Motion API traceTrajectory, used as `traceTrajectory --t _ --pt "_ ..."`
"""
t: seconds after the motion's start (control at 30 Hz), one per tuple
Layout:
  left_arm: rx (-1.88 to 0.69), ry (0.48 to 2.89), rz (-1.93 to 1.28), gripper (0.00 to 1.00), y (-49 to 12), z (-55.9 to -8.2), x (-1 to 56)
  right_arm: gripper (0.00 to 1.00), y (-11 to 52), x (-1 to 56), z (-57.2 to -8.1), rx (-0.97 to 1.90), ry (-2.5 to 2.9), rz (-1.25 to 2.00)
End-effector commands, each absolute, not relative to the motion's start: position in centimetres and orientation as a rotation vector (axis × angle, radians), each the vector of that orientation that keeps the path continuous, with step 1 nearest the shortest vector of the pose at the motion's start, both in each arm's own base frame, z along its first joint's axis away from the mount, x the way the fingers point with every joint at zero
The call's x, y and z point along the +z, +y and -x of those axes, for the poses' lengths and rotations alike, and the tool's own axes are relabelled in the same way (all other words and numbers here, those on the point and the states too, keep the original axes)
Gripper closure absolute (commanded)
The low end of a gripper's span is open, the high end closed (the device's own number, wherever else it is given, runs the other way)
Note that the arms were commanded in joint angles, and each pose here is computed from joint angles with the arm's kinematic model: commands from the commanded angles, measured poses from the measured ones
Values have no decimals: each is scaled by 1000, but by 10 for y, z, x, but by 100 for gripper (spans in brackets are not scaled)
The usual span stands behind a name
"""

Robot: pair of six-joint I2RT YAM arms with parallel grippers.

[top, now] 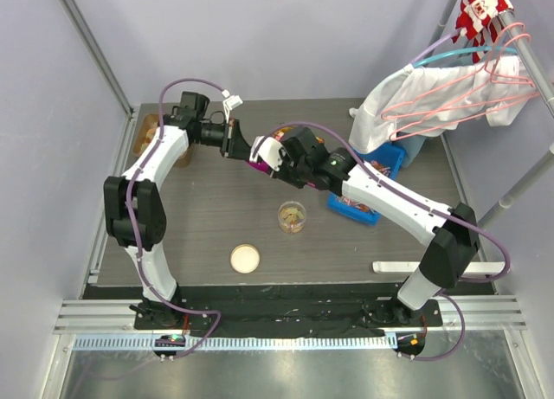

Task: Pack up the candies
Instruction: Adjust the spatula.

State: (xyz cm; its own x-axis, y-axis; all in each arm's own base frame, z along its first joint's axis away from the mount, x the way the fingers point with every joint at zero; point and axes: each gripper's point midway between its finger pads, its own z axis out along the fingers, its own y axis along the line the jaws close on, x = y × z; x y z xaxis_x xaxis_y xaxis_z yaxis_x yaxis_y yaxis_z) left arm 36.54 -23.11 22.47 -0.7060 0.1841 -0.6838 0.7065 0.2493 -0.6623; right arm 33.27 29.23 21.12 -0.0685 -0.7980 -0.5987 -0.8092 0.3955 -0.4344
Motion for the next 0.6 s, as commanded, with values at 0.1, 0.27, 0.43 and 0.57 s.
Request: traceTrajectory --t 0.1,0.27,0.43,0.57 --pt "-1809 1850 -876 100 -244 -342 252 56 304 278 -322 235 1671 1314" --pt "-1874 1824 -876 100 -245 -336 256 55 303 284 -319 264 1656 1314" --pt "-1884 1806 -885 100 -245 -334 260 64 301 284 -326 226 1661 1290" --pt "-1901 1817 -871 100 -245 -335 256 97 300 285 -329 214 1664 1273"
